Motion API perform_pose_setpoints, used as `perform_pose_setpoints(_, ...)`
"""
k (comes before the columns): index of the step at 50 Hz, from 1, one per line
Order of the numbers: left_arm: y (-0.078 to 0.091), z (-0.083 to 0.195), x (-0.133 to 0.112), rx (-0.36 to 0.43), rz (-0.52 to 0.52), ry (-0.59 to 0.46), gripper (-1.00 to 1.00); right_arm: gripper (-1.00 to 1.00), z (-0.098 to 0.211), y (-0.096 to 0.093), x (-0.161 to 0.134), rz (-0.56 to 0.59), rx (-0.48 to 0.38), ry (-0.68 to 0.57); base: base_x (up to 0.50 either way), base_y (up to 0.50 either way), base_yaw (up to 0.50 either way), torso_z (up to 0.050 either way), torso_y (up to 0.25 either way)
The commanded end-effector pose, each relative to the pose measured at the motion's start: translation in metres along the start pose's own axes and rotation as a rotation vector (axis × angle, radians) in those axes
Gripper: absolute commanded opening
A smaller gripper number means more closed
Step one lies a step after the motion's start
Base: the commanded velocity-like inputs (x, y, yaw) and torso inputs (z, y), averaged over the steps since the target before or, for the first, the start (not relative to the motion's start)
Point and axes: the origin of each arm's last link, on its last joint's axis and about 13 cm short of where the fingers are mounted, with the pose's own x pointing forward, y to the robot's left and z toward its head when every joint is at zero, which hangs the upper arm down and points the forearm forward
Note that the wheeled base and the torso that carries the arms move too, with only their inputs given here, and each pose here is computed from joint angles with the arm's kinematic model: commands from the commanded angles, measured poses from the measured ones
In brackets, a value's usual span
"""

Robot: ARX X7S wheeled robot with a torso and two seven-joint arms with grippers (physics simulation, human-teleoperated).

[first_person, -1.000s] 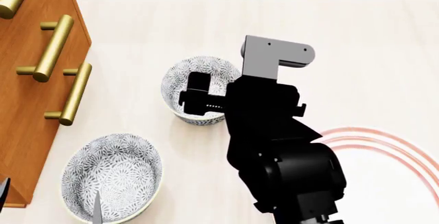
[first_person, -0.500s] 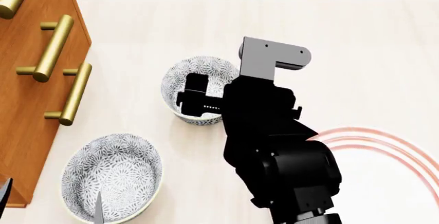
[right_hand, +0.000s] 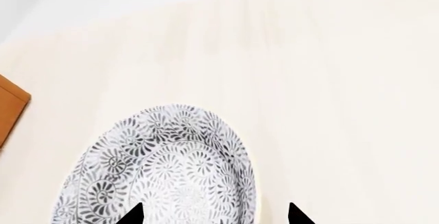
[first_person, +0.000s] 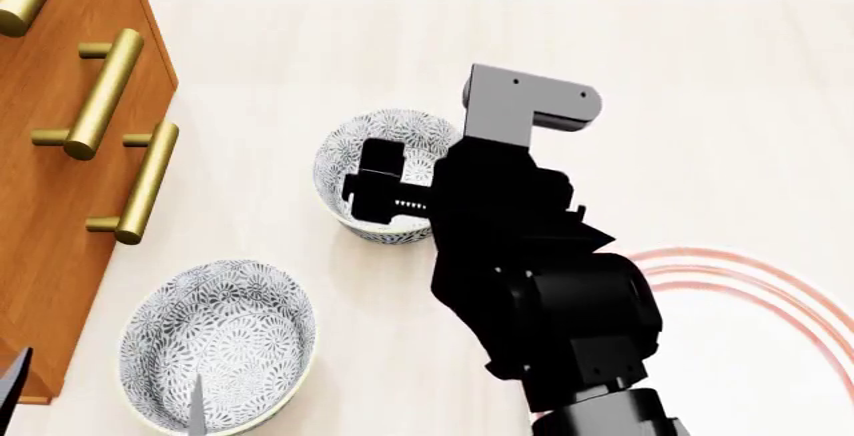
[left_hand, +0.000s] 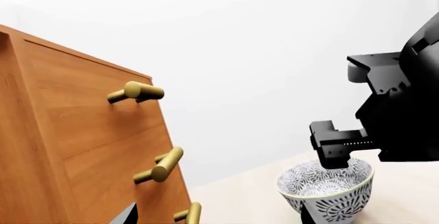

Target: Pick up the bowl and put it in the front on the plate.

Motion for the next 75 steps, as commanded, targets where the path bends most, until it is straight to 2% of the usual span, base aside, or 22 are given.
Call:
perform_pose_setpoints(1,-0.001,-0.001,0.000,-0.002,-0.005,0.003,1.00,1.00,-0.003,0.000,0.004,-0.010,0.003,0.025,0.00,0.00,0.00,0.000,0.000)
perform_pose_setpoints(49,-0.002,-0.002,-0.001,-0.005,-0.017,0.017,1.00,1.00,-0.016,-0.004,0.022,-0.064,-0.015,0.044,0.00,0.00,0.00,0.000,0.000)
perform_pose_setpoints(50,-0.002,-0.002,-0.001,-0.005,-0.017,0.016,1.00,-1.00,-0.015,-0.004,0.022,-0.065,-0.013,0.035,0.00,0.00,0.00,0.000,0.000)
perform_pose_setpoints(61,-0.002,-0.002,-0.001,-0.007,-0.018,0.018,1.00,-1.00,-0.011,-0.002,0.017,-0.075,-0.075,-0.023,0.00,0.00,0.00,0.000,0.000)
perform_pose_setpoints(75,-0.003,-0.003,-0.001,-0.011,-0.021,0.022,1.00,-1.00,0.000,-0.004,0.009,-0.099,-0.095,-0.088,0.00,0.00,0.00,0.000,0.000)
